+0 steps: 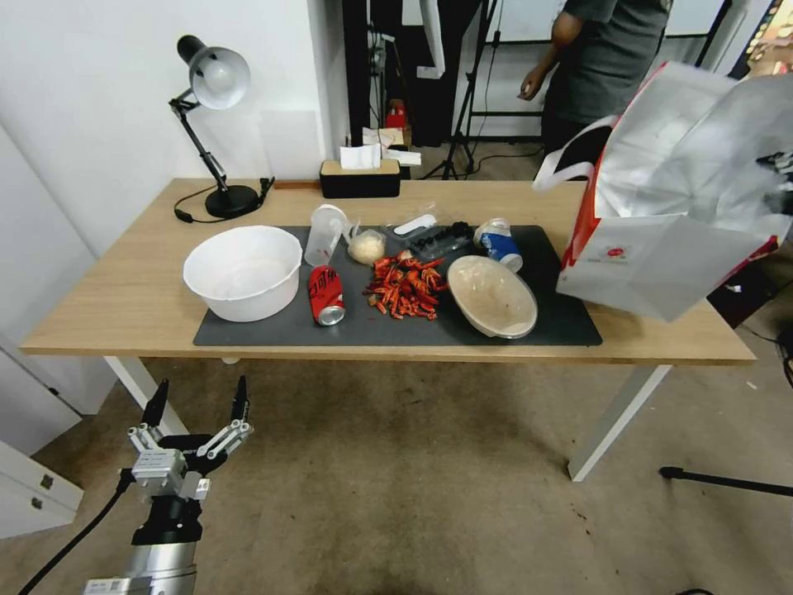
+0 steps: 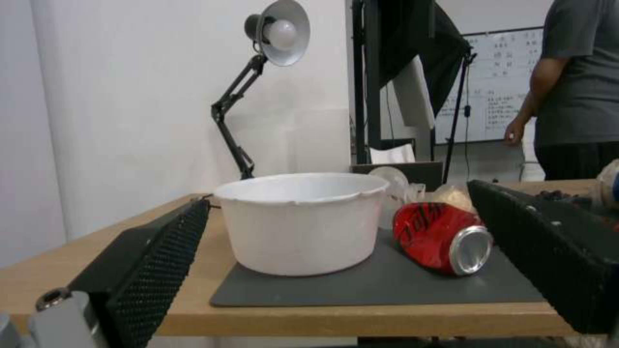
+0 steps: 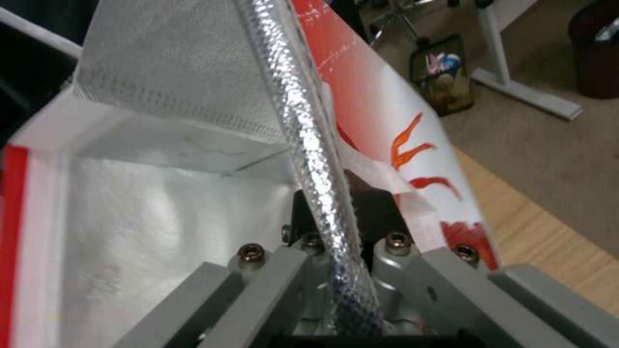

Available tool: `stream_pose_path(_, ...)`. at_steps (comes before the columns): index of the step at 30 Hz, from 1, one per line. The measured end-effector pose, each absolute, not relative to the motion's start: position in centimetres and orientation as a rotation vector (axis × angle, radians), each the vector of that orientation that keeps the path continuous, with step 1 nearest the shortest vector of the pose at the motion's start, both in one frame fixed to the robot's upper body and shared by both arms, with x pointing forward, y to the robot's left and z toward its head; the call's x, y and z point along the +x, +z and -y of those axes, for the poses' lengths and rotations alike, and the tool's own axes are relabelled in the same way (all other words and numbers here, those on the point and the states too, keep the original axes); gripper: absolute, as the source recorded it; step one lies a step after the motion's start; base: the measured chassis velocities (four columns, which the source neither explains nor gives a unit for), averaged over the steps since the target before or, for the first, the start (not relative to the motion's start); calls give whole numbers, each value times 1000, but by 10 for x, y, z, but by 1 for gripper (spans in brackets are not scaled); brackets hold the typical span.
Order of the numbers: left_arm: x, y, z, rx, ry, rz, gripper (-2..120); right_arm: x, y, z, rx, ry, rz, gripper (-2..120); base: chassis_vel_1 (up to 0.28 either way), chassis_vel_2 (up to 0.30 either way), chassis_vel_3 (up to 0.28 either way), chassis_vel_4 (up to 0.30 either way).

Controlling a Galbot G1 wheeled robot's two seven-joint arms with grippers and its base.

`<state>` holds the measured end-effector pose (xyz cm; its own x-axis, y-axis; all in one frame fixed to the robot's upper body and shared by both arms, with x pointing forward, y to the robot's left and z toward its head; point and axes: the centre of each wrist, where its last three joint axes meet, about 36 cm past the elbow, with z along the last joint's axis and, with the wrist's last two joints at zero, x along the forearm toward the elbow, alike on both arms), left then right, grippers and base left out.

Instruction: Pick up the food delivery bag from the floor and place it on the table.

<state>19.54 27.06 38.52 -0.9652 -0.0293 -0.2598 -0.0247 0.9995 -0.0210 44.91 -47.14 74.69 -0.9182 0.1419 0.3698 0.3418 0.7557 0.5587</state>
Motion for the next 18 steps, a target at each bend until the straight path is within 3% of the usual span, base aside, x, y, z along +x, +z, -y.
stream_pose_path(18, 196, 386, -268, -50, -10, -2875, 100, 459, 727, 472, -340, -878, 2549, 0, 0, 0, 0, 0)
